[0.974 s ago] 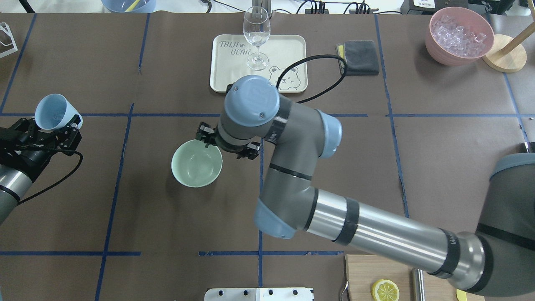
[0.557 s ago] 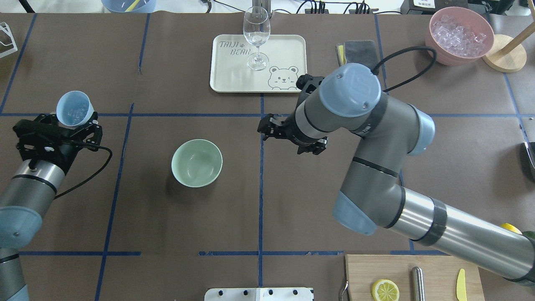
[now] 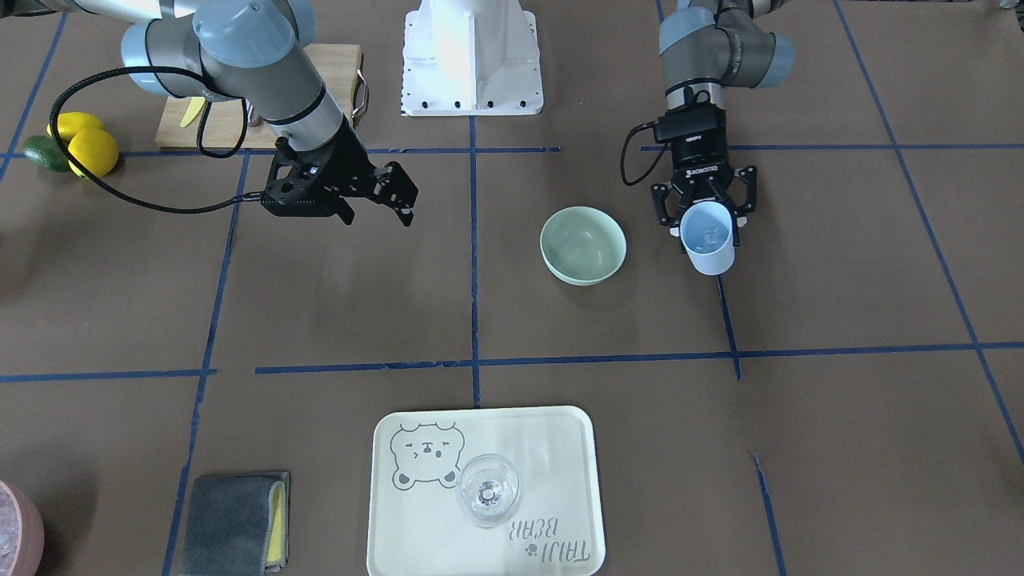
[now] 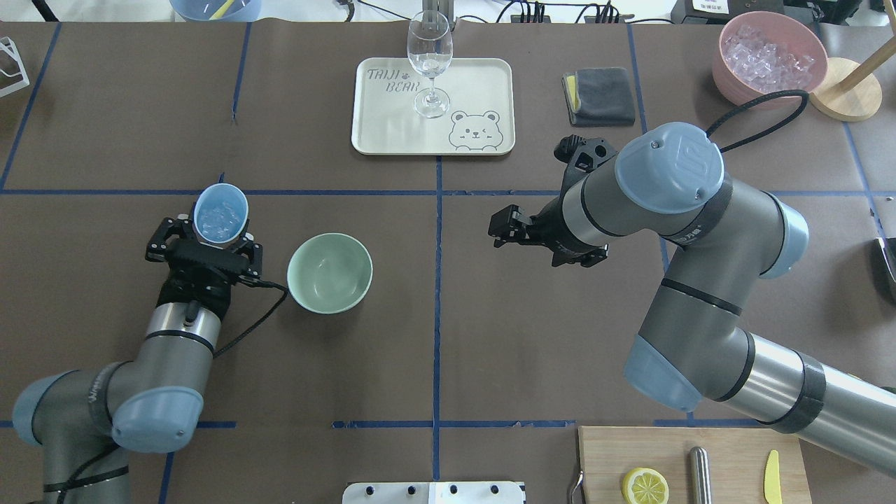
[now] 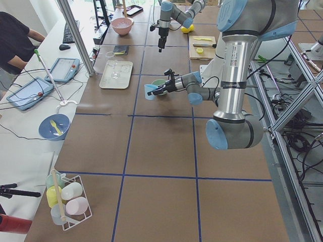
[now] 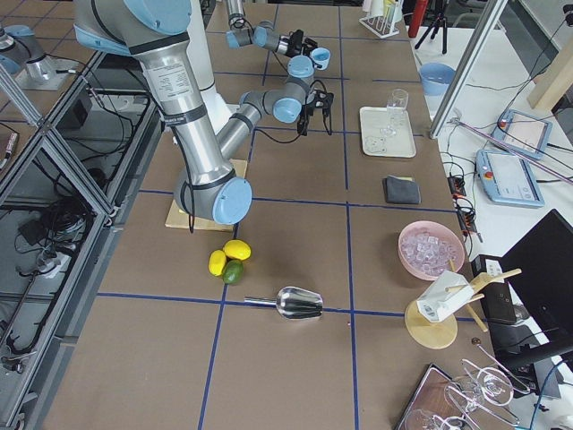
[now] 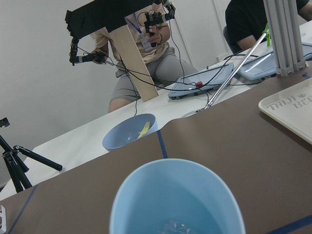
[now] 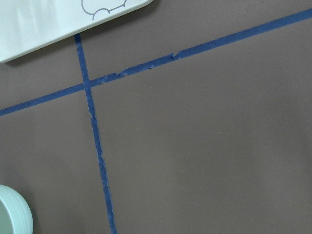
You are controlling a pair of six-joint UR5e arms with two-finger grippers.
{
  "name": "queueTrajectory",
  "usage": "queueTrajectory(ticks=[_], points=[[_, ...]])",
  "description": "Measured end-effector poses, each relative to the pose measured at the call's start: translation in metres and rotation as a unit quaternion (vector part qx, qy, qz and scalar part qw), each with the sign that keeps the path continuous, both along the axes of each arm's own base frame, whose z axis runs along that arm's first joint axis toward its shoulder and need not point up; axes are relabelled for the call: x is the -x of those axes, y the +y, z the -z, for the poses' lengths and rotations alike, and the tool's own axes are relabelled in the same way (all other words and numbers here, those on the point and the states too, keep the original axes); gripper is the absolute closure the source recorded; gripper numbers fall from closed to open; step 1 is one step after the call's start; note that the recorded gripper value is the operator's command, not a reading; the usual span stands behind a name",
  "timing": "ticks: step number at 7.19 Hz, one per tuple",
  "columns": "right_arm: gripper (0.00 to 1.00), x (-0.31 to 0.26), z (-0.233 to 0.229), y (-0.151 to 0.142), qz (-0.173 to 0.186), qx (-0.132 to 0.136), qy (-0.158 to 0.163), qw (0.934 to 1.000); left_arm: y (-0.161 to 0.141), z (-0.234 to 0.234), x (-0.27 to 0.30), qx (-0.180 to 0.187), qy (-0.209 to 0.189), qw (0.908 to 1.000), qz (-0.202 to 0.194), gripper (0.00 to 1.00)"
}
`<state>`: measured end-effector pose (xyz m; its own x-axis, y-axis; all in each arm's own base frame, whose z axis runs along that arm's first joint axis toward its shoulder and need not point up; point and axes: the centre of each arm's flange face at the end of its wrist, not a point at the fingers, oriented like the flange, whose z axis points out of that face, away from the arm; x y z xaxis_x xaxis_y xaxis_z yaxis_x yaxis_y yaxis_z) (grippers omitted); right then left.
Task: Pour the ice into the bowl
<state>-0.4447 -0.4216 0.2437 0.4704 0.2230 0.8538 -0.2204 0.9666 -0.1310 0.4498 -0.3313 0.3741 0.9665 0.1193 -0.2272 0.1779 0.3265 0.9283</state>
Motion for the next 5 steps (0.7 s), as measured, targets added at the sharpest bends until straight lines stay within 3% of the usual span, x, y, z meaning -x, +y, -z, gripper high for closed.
queueTrajectory(ticks=[3,5], points=[[0.00,0.001,-0.002,0.000,0.001,-0.002,0.002,1.0000,0.025,0.020,-0.028,-0.037,-0.112,0.9930,-0.005,1.00],[0.00,0.003,-0.004,0.000,0.001,-0.002,0.003,1.0000,0.026,0.034,-0.031,-0.058,-0.201,0.9775,-0.026,1.00]])
